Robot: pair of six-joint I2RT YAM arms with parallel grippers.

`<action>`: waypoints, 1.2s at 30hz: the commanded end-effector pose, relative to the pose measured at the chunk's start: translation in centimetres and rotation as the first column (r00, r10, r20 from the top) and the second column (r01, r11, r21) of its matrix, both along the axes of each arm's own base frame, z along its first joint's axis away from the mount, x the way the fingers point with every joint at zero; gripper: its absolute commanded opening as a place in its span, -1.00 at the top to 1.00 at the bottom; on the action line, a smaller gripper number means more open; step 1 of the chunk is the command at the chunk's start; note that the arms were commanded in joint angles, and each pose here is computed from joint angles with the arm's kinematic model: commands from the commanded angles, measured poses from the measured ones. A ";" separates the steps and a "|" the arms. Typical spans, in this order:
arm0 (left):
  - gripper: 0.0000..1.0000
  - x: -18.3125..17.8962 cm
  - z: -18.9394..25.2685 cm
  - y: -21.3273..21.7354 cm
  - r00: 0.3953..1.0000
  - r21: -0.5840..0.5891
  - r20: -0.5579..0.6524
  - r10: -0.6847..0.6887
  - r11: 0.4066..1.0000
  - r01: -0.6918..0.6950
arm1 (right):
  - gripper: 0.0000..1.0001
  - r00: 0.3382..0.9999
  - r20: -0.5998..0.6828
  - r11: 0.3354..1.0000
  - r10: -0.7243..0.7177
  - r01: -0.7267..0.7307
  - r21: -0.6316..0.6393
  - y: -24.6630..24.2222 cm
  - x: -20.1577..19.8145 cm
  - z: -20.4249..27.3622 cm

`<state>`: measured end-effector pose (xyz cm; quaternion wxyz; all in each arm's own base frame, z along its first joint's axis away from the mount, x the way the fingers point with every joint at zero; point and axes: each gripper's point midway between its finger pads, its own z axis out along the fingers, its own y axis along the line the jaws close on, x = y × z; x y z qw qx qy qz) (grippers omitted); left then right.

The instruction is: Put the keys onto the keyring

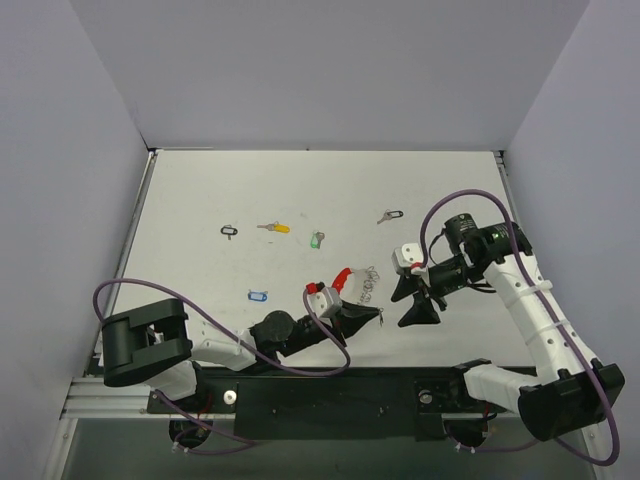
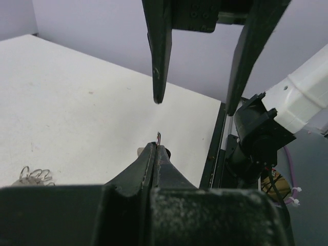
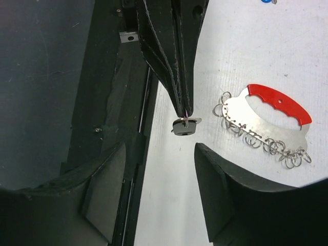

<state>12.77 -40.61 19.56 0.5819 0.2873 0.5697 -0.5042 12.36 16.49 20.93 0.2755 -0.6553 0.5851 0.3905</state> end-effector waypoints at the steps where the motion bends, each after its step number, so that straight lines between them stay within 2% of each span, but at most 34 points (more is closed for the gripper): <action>1: 1.00 -1.2 10.3 1.4 0.989 -0.326 0.147 -0.003 0.944 0.051 | 0.08 0.998 -0.052 0.997 0.029 -0.025 0.069 0.8 -1.1 1.4; 3: 1.00 -1.2 10.4 1.4 0.988 -0.325 0.154 -0.005 0.944 0.056 | 0.27 0.997 -0.078 0.997 0.030 -0.024 0.076 1.1 -1.2 1.4; 8: 1.00 -1.4 10.7 1.2 0.986 -0.323 0.164 -0.012 0.944 0.065 | 0.38 0.995 -0.085 0.996 0.057 -0.050 0.077 1.5 -1.5 1.3; 20: 1.00 -1.6 11.5 1.2 0.985 -0.340 0.173 -0.023 0.937 0.082 | 0.48 0.991 -0.113 0.995 0.068 -0.059 0.083 1.8 -1.0 1.0; 36: 1.00 -1.8 12.0 1.1 0.984 -0.355 0.173 -0.030 0.930 0.091 | 0.49 0.990 -0.122 0.995 0.075 -0.066 0.074 1.9 -0.6 0.7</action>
